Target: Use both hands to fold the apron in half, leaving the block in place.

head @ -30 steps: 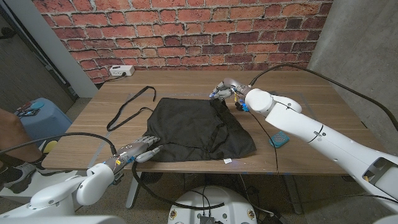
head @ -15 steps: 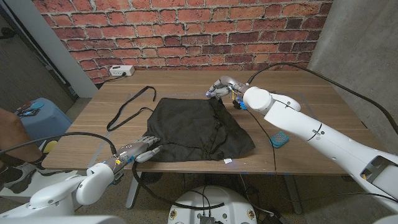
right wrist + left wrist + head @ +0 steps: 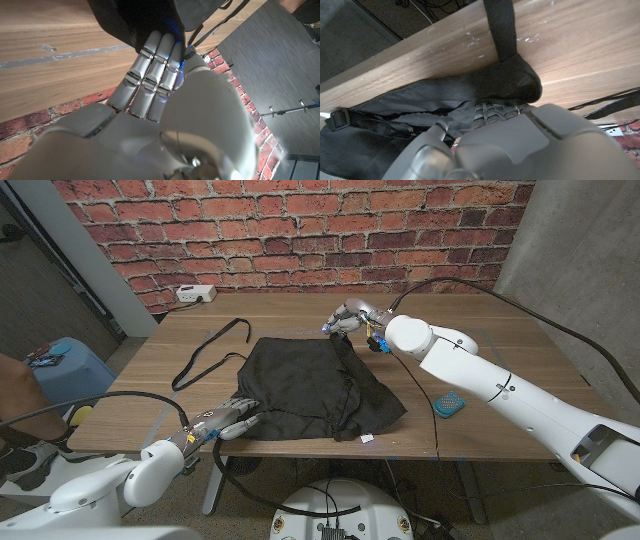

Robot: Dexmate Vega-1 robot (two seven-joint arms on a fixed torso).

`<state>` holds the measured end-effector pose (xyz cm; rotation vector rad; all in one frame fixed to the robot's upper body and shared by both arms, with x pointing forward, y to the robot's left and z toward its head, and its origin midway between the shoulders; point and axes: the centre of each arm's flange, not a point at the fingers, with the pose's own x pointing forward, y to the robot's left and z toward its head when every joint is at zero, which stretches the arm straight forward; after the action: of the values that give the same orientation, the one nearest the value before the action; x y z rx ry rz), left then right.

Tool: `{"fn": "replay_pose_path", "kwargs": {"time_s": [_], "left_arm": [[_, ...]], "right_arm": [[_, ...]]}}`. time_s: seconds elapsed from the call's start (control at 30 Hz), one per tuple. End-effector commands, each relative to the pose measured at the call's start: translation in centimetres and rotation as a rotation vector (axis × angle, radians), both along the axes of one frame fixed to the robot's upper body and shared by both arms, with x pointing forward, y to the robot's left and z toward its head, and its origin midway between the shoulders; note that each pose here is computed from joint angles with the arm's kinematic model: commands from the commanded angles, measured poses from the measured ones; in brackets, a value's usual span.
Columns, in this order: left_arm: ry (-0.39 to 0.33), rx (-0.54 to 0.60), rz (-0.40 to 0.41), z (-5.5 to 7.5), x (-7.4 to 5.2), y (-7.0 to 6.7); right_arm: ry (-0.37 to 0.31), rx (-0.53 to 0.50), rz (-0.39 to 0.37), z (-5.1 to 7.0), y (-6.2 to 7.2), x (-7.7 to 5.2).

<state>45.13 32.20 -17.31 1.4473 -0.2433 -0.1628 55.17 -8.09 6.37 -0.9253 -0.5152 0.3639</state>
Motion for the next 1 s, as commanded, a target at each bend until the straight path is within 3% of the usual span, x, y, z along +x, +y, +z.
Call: {"fn": "replay_pose_path", "kwargs": {"time_s": [0.03,0.57,1.0], "left_arm": [[0.004,0.002,-0.004,0.0,0.2,0.1],[-0.003,-0.003,-0.01,-0.1,0.2,0.1],[-0.005,-0.002,-0.012,-0.1,0.1,0.3]], "right_arm": [[-0.01,-0.013,0.041,0.4,1.1,-0.3],[-0.004,-0.014,0.106,0.2,2.9,-0.7],[0.04,0.012,0.151,-0.9,4.3,0.4]]}}
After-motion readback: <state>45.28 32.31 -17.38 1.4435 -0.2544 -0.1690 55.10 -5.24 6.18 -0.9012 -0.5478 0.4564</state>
